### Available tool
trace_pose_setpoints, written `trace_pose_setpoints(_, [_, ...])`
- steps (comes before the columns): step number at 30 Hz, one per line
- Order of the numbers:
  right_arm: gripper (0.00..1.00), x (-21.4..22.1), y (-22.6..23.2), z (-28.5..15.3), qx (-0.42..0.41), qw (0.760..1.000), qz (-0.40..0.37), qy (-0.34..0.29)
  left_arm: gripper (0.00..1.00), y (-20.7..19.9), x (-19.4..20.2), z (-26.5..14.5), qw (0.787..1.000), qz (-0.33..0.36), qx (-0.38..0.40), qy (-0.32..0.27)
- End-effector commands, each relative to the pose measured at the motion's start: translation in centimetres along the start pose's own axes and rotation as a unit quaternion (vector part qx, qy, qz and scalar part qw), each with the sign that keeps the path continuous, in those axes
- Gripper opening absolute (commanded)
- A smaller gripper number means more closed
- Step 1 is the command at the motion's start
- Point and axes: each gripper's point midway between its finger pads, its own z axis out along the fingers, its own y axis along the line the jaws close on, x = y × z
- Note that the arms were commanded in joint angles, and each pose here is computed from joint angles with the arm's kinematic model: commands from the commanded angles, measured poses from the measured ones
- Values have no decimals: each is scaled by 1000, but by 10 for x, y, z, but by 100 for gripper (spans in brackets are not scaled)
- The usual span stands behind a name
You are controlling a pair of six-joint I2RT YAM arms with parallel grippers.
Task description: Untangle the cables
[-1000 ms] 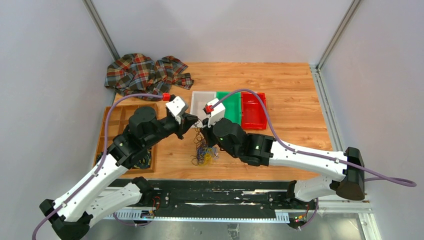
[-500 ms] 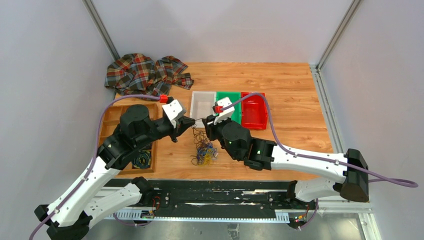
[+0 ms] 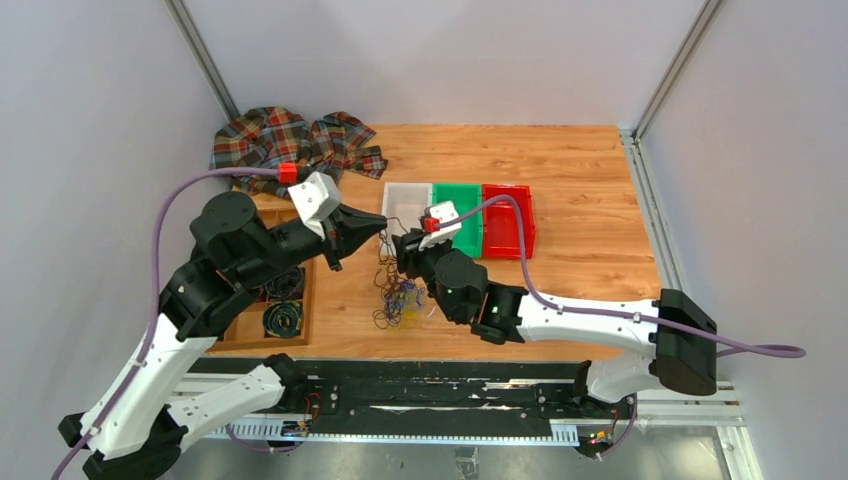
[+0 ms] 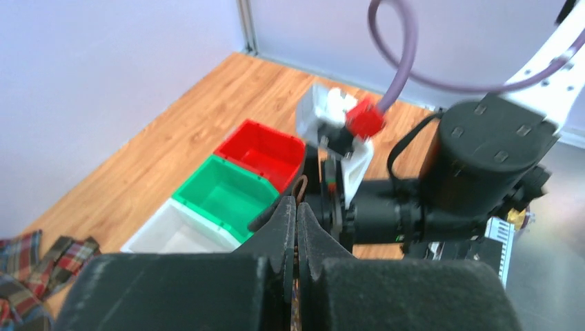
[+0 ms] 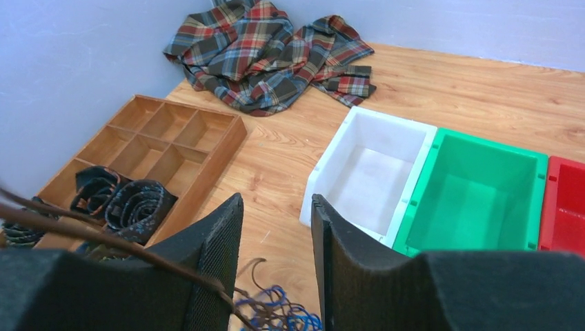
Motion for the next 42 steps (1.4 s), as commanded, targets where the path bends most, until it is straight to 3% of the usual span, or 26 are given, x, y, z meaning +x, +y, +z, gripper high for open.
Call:
trace_pose_setpoints(1, [42, 10, -9, 3, 25, 1000, 8, -15, 1, -10, -46, -8, 998, 17, 23, -48])
trace_pose_setpoints(13, [44, 80, -65, -14, 89, 996, -7, 26, 1, 9, -122, -28, 984, 89, -38, -148])
trace_pose_setpoints(25, [50, 111, -78, -23, 94, 994, -36, 52, 1, 31, -186, -45, 957, 148, -109, -223])
trace_pose_setpoints(42, [52, 142, -85, -28, 86, 992, -48, 78, 1, 53, -287, -67, 894, 215, -192, -342])
